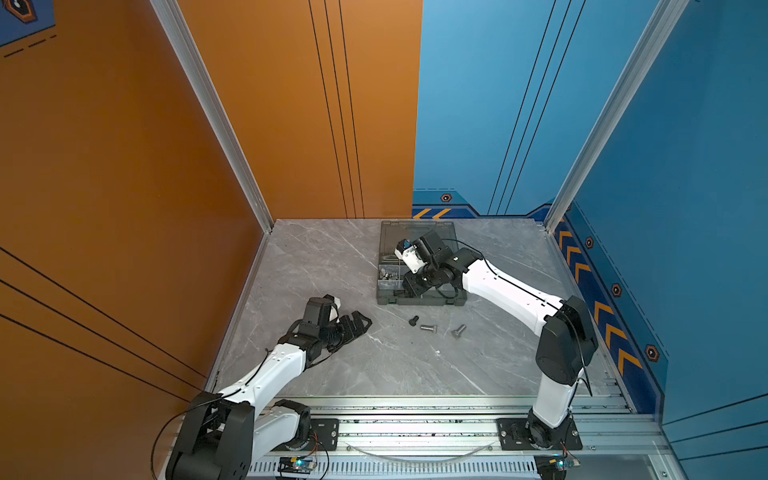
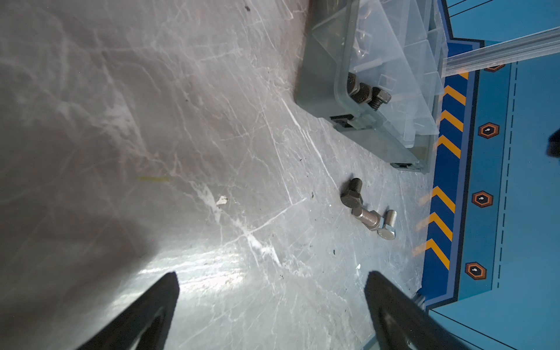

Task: Sort the screws and nuts into containers
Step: 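Lift the black hex bolt with the right gripper over the organizer, then lower the bolt into the black-bolt compartment and open the right gripper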

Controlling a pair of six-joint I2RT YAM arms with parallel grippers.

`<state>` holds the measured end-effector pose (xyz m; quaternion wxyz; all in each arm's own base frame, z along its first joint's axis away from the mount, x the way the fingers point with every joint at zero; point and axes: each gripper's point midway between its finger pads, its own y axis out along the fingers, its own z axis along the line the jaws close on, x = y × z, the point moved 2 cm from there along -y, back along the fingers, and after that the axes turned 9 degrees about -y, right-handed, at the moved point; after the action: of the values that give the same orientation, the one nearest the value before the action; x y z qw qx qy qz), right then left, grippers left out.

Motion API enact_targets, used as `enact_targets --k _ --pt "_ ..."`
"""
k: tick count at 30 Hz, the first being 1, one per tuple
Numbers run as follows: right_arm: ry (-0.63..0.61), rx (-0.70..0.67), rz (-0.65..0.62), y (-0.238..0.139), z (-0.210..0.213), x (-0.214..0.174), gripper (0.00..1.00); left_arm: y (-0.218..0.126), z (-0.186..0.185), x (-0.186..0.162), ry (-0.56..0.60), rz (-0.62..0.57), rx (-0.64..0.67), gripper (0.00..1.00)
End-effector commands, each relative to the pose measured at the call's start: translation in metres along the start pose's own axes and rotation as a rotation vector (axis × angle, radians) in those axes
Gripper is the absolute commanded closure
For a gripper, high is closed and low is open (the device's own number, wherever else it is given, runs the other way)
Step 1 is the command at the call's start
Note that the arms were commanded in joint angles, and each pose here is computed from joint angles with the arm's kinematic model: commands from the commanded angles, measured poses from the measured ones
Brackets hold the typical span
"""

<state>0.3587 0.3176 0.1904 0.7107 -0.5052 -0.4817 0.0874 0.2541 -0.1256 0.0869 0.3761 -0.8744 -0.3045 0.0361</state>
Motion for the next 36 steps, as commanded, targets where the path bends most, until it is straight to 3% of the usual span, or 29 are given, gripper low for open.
enact_targets --k 1,19,28,31,36 --pt "-0.076 0.038 0.05 0.014 -0.008 -0.006 1.0 -0.005 -0.008 0.0 0.002 0.0 -0.037 0.02" --pt "-0.028 -0.011 0.14 0.073 -0.03 -0.023 1.0 -0.008 -0.012 0.001 0.011 0.0 -0.036 0.02" --pt "-0.007 -0.036 0.175 0.083 -0.034 -0.031 0.98 -0.006 -0.009 -0.001 0.009 0.0 -0.029 0.02" --pt "-0.002 -0.038 0.183 0.085 -0.035 -0.033 0.94 -0.006 -0.008 0.0 0.009 -0.001 -0.028 0.02" --pt "0.006 -0.06 0.187 0.086 -0.038 -0.034 0.68 -0.006 -0.008 -0.001 0.008 0.0 -0.028 0.02"
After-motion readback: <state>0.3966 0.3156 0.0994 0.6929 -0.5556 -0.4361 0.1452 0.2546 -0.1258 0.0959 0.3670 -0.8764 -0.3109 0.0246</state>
